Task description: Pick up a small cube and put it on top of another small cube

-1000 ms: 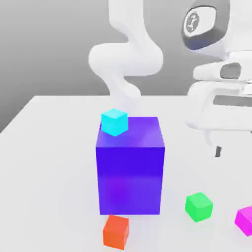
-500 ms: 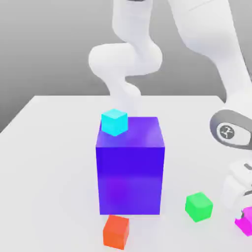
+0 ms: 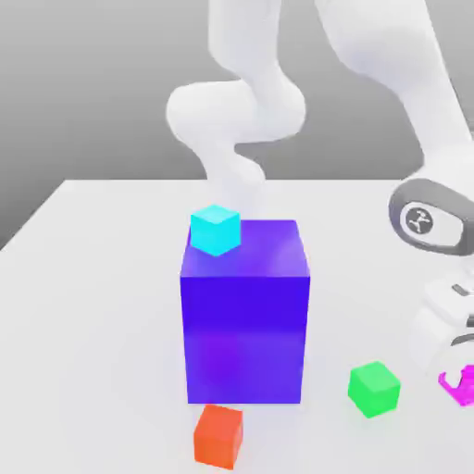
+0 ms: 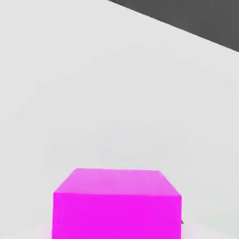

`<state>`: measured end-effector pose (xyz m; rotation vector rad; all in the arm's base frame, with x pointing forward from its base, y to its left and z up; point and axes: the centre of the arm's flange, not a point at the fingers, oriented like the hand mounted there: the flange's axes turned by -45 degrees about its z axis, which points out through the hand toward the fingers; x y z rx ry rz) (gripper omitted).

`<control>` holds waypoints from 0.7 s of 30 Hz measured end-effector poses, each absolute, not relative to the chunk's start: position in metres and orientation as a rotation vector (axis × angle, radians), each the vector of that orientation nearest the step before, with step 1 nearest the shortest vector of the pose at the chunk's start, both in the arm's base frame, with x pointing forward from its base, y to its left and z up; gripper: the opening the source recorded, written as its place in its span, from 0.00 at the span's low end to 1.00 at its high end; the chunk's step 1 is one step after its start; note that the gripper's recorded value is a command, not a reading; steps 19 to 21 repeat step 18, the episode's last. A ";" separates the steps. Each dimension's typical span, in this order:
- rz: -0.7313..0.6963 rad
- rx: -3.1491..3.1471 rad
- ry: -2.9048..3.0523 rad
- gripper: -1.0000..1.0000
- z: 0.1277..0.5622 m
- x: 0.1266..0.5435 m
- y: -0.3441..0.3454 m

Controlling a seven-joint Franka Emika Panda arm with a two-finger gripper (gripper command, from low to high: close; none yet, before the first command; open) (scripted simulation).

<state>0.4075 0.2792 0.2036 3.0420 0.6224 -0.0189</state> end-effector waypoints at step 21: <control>0.001 3.055 0.731 1.00 0.183 0.375 0.198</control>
